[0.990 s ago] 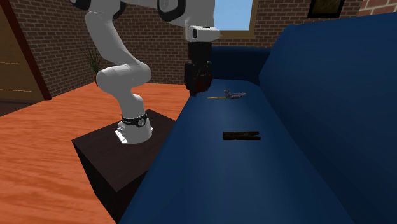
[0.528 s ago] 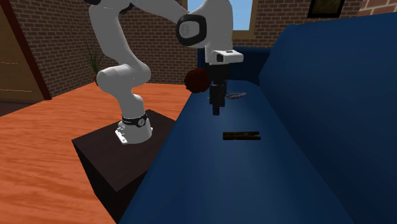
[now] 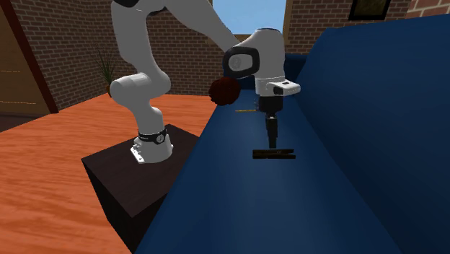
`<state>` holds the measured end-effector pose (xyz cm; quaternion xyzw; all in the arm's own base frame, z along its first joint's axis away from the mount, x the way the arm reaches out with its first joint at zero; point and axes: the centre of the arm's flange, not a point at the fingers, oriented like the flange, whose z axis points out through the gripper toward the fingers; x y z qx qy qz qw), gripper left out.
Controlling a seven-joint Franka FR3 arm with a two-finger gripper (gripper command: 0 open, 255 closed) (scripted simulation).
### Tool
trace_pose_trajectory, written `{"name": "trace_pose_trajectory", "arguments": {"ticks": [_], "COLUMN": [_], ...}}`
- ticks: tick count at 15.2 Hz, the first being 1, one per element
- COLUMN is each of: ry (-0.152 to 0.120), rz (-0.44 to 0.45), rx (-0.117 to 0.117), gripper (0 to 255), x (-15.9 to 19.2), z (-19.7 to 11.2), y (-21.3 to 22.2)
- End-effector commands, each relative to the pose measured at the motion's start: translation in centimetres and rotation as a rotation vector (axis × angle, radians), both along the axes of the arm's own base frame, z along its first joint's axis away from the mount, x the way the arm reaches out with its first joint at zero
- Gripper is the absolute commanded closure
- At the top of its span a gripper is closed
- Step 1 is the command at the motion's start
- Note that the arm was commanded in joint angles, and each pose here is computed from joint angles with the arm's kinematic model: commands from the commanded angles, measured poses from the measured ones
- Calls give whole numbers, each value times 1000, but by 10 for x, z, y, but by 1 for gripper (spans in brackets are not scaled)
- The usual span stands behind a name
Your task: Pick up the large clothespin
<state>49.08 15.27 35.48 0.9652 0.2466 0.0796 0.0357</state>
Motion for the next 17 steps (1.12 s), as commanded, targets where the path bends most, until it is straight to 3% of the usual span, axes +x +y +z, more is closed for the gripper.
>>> {"name": "trace_pose_trajectory", "arguments": {"ticks": [1,10,11,17], "ry": [-7,-7,-7,-7], "rz": [23,23,23,23], "rx": [2,2,2,2], "gripper": [0,0,255,255], "x": [4,4,4,5], "z": [-9,-49,-49,-48], "y": [6,6,6,7]}}
